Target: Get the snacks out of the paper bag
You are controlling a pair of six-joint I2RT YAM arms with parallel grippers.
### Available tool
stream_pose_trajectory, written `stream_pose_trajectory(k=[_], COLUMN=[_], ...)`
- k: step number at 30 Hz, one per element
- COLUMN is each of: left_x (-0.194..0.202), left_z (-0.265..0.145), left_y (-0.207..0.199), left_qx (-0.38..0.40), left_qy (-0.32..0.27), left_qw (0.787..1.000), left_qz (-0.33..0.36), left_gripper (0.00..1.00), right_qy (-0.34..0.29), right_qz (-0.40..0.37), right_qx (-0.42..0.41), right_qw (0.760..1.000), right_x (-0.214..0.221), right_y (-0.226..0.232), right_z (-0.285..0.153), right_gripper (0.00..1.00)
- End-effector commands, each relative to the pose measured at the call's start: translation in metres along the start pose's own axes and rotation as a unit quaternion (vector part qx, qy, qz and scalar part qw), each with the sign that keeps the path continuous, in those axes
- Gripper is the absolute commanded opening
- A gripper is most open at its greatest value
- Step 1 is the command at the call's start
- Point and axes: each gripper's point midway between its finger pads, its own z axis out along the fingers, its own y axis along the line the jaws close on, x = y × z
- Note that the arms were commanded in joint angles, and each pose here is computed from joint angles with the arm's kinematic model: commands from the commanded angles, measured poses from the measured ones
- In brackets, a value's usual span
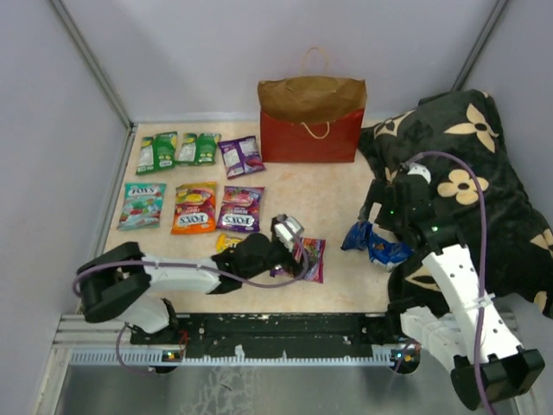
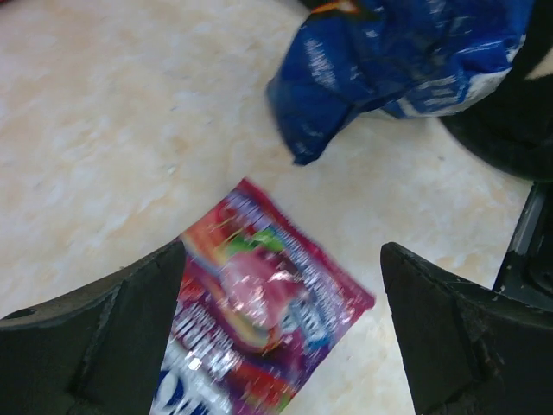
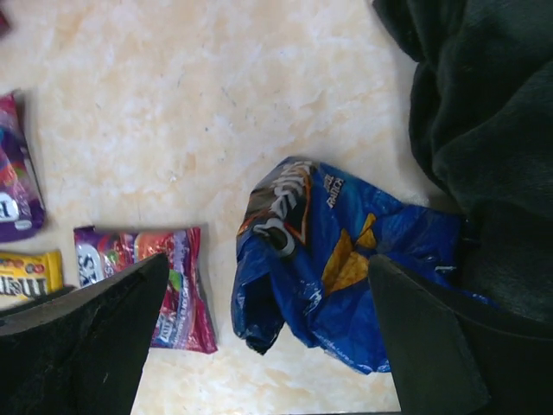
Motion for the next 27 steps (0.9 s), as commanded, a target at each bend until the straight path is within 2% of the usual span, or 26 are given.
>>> stream_pose_trajectory(k=[1,6,9,13,18,22,27], left_x=[-0.021,-0.028,-0.027,-0.027,-0.029,-0.029,-0.032], left_z=[0.043,0.085,0.103,0.116,0.126,0.128,0.137], left_y=[-0.026,-0.053,-0.062,-0.069,-0.094,-0.115,-0.121], left_qx=[-0.019,0.008,0.019,0.029,0.092,0.135,0.117], left_qy=[-0.034,-0.058,-0.062,-0.066,-0.074,-0.079,-0.079], left_qw=[0.998,0.997,0.997,0.997,0.993,0.988,0.99], left_qz=[0.045,0.039,0.029,0.025,0.016,0.009,0.008], left_gripper=[1.0,1.0,1.0,1.0,1.0,1.0,1.0], right_qy=[-0.052,-0.087,-0.096,-0.096,-0.092,-0.088,-0.084], right_qz=[0.048,0.16,0.196,0.186,0.175,0.175,0.178], right_qx=[-0.072,-0.116,-0.122,-0.094,-0.046,-0.046,-0.061], right_qw=[0.995,0.976,0.968,0.973,0.979,0.98,0.979], right_x=[-0.045,-0.079,-0.084,-0.073,-0.053,-0.047,-0.046], right_y=[0.01,-0.018,-0.033,-0.044,-0.061,-0.062,-0.058], right_z=[-0.02,-0.027,-0.023,-0.019,-0.016,-0.013,-0.009], right_gripper=[0.99,0.99,0.99,0.99,0.99,0.99,0.99])
